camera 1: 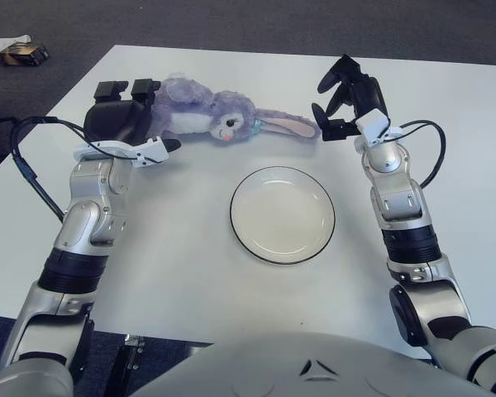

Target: Put the doll into the plate.

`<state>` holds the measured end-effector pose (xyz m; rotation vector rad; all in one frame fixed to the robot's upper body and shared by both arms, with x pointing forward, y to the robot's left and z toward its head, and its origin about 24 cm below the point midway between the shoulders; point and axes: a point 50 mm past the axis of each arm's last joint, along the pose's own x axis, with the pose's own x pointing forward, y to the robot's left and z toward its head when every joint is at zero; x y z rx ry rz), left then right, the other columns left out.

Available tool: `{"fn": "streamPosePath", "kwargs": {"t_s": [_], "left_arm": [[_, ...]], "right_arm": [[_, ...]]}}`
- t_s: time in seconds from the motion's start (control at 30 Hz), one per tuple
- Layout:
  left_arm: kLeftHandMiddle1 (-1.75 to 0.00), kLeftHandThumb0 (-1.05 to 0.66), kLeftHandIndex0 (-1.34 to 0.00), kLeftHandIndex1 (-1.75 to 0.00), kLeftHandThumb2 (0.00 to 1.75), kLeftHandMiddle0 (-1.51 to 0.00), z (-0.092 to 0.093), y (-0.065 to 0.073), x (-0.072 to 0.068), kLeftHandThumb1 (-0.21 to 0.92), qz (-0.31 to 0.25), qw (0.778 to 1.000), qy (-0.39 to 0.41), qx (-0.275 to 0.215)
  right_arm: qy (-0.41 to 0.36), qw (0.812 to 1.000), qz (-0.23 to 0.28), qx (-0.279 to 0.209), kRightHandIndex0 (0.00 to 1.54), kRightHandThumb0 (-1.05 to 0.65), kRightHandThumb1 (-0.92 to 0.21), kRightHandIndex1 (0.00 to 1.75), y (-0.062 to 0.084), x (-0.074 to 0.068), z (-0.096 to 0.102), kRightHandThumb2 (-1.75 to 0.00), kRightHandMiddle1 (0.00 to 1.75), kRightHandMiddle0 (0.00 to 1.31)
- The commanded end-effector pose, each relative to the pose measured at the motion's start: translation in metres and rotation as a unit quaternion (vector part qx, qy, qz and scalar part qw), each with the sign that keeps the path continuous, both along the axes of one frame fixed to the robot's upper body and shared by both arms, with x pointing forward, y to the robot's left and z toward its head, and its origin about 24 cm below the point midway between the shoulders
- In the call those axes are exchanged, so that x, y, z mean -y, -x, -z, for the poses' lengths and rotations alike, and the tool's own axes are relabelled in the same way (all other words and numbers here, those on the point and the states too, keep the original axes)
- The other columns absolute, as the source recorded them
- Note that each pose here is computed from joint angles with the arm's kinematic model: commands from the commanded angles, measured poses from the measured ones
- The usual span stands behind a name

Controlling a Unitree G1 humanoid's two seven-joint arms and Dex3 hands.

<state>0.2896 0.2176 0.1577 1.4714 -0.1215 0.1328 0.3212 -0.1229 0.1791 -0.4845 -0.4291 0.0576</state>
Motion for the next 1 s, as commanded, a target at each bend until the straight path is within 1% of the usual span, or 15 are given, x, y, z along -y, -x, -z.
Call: {"fn": "streamPosePath", "kwargs": {"t_s": [0.0, 0.17, 0.33, 0.63, 0.83, 0.97], "left_arm": [[-0.55, -0.94, 0.0, -0.62, 0.43, 0.0, 0.004, 0.001, 0.0, 0.78, -0.004, 1.0, 0.004, -0.02], [-0.59, -0.93, 0.0, -0.6, 0.44, 0.0, 0.006, 0.001, 0.001, 0.76, -0.004, 1.0, 0.003, -0.027], [-0.61, -0.92, 0.0, -0.59, 0.46, 0.0, 0.009, 0.0, 0.003, 0.75, -0.007, 1.0, -0.005, -0.03], [-0.64, -0.9, 0.0, -0.55, 0.54, 0.0, 0.017, -0.008, 0.006, 0.69, -0.019, 0.999, -0.013, -0.032], [-0.66, -0.89, 0.0, -0.53, 0.56, 0.0, 0.022, -0.012, 0.006, 0.67, -0.031, 0.999, -0.019, -0.031], [-0.62, -0.88, 0.0, -0.54, 0.58, 0.0, 0.025, -0.015, 0.008, 0.67, -0.042, 0.998, -0.029, -0.031]], "right_arm": [[0.007, 1.0, -0.006, 0.026, 0.61, -0.01, -0.35, 1.71, -0.002, -0.006, -0.008, -1.28, 1.75, 0.34], [0.012, 0.999, -0.016, 0.035, 0.59, -0.01, -0.37, 1.73, -0.003, -0.01, -0.01, -1.27, 1.75, 0.32], [0.016, 0.999, -0.022, 0.035, 0.61, -0.01, -0.35, 1.74, -0.002, -0.014, -0.011, -1.3, 1.75, 0.34], [0.02, 0.999, -0.027, 0.035, 0.6, -0.01, -0.36, 1.75, -0.001, -0.017, -0.011, -1.29, 1.75, 0.33], [0.023, 0.999, -0.022, 0.039, 0.59, -0.01, -0.37, 1.74, -0.001, -0.017, -0.011, -1.28, 1.75, 0.33], [0.027, 0.998, -0.021, 0.046, 0.59, -0.01, -0.36, 1.74, -0.001, -0.017, -0.012, -1.28, 1.75, 0.33]]}}
